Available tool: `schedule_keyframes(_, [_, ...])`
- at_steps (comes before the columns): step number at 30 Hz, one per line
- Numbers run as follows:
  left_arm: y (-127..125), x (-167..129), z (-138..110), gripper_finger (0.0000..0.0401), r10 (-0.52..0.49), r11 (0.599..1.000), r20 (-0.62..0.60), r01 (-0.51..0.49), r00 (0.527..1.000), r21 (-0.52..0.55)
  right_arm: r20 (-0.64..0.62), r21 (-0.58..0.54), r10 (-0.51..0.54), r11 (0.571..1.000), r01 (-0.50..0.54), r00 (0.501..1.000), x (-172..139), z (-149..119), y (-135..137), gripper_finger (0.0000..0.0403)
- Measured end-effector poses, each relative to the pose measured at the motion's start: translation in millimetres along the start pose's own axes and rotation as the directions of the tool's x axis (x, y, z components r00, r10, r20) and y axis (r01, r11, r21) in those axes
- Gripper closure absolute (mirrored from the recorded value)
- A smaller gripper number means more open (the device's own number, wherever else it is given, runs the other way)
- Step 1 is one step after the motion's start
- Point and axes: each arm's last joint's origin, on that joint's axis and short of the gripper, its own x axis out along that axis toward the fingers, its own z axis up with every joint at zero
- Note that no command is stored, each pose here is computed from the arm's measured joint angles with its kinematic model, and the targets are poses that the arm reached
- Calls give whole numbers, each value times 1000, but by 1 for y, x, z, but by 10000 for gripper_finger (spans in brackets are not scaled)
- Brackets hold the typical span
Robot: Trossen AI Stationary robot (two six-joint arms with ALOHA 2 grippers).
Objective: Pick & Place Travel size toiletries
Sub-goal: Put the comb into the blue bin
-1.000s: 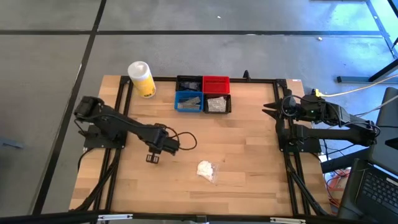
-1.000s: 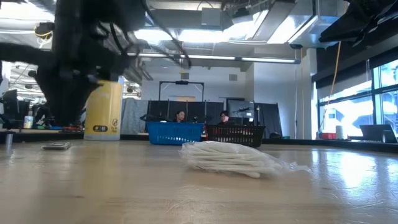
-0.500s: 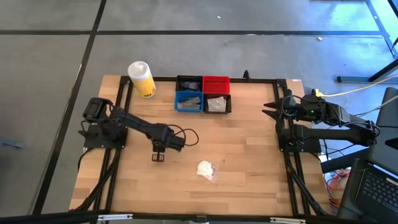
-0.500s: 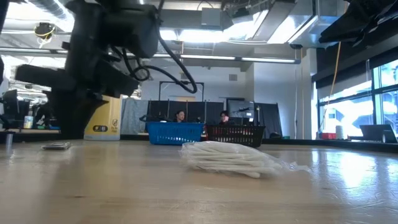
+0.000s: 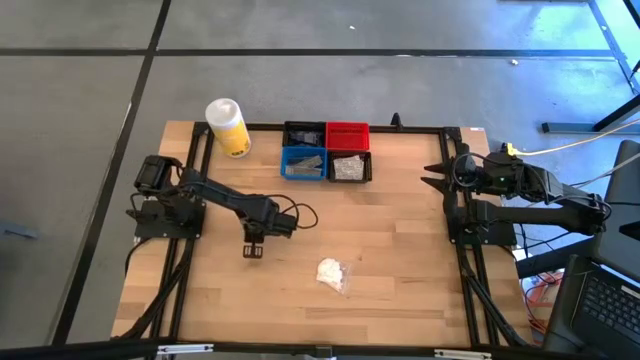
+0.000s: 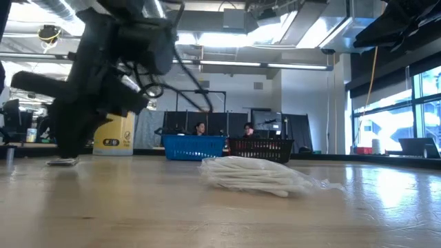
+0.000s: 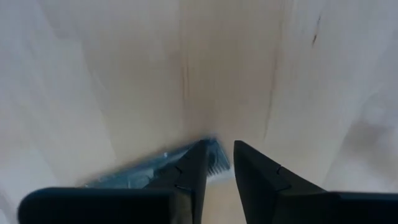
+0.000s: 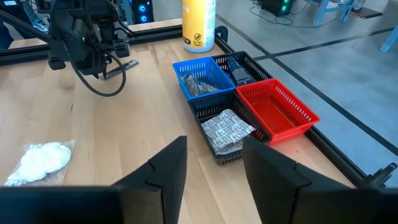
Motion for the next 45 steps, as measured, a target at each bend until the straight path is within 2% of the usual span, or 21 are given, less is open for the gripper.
schedule_keyframes(5, [2, 11, -8, 306, 15, 1000, -42, -15, 999, -11, 0, 0, 0, 1000, 0, 1000, 0, 0, 0, 238])
schedule_keyframes(12, [2, 14, -9, 284, 14, 1000, -38, -14, 999, 5, 0, 0, 0, 1000, 0, 1000, 0, 0, 0, 235])
schedule_keyframes(17, [1, 12, -7, 283, 18, 1000, -23, -18, 1000, 14, 0, 0, 0, 1000, 0, 1000, 0, 0, 0, 243])
schedule_keyframes(26, [-7, 7, 2, 282, 42, 998, 74, -44, 996, 35, 0, 0, 0, 1000, 0, 1000, 0, 0, 0, 259])
schedule_keyframes(31, [-8, 7, 2, 282, 57, 996, 79, -62, 995, 68, 0, 0, 0, 1000, 0, 1000, 0, 0, 0, 267])
schedule_keyframes(36, [-10, 0, 6, 280, 47, 997, 99, -53, 994, 58, 0, 0, 0, 1000, 0, 1000, 0, 0, 0, 275])
schedule_keyframes(40, [-12, -10, 13, 260, 44, 997, 137, -51, 990, 49, 0, 0, 0, 1000, 0, 1000, 0, 0, 0, 280])
schedule_keyframes(45, [-12, -13, 14, 211, 65, 995, 145, -75, 987, 61, 0, 0, 0, 1000, 0, 1000, 0, 0, 0, 285])
